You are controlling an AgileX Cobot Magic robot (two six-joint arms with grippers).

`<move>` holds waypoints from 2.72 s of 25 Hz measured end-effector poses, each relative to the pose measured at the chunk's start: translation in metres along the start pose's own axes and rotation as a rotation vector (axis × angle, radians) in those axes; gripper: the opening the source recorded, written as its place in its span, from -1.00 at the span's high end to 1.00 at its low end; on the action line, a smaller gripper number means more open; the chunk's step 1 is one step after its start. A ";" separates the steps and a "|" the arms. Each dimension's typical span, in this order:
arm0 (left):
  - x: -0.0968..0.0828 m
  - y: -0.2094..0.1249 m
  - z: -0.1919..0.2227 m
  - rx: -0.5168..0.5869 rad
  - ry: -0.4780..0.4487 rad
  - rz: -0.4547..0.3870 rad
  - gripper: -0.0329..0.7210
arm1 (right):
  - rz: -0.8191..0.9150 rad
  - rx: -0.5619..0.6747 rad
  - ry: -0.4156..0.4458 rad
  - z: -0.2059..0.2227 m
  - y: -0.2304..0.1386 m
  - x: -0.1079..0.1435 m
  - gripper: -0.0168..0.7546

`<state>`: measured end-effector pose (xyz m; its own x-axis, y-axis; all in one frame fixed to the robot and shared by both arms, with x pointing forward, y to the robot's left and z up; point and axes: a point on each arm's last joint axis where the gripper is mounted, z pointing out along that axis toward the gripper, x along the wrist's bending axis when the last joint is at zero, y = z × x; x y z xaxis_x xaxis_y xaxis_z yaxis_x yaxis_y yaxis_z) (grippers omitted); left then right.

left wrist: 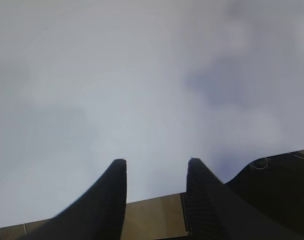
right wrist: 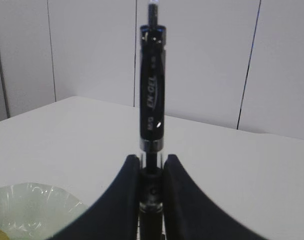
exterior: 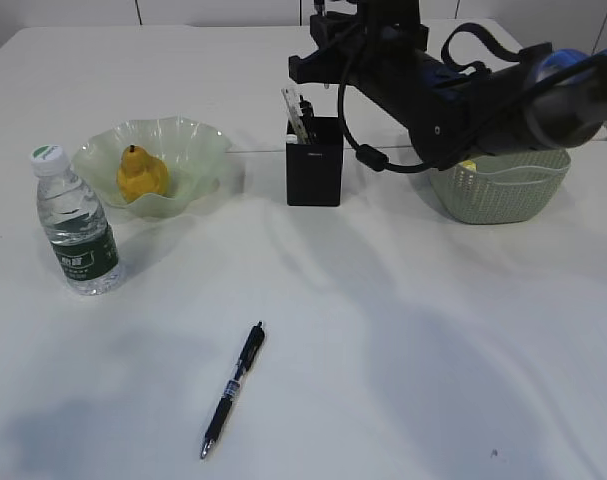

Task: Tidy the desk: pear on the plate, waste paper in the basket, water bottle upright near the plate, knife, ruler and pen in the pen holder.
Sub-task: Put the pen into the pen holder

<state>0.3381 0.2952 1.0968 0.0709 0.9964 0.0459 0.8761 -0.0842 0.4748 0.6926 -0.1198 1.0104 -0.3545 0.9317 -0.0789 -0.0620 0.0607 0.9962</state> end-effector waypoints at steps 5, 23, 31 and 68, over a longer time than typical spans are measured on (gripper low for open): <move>0.000 0.000 0.000 0.000 -0.002 -0.001 0.18 | -0.014 -0.004 -0.003 0.013 -0.018 0.001 0.68; 0.000 0.002 0.000 -0.019 -0.003 -0.001 0.18 | 0.011 0.082 -0.072 0.019 -0.071 -0.011 0.68; 0.000 0.002 0.000 -0.019 -0.003 -0.001 0.18 | 0.010 0.119 -0.068 0.019 -0.087 -0.009 0.68; 0.000 0.002 0.000 -0.020 -0.003 -0.001 0.18 | 0.019 0.111 -0.055 0.030 -0.089 -0.008 0.68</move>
<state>0.3397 0.2948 1.0977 0.0718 0.9965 0.0429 0.8662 -0.0836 0.4927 0.7294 -0.1216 0.9231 -0.3025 0.9512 -0.0610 0.0492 0.0795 0.9956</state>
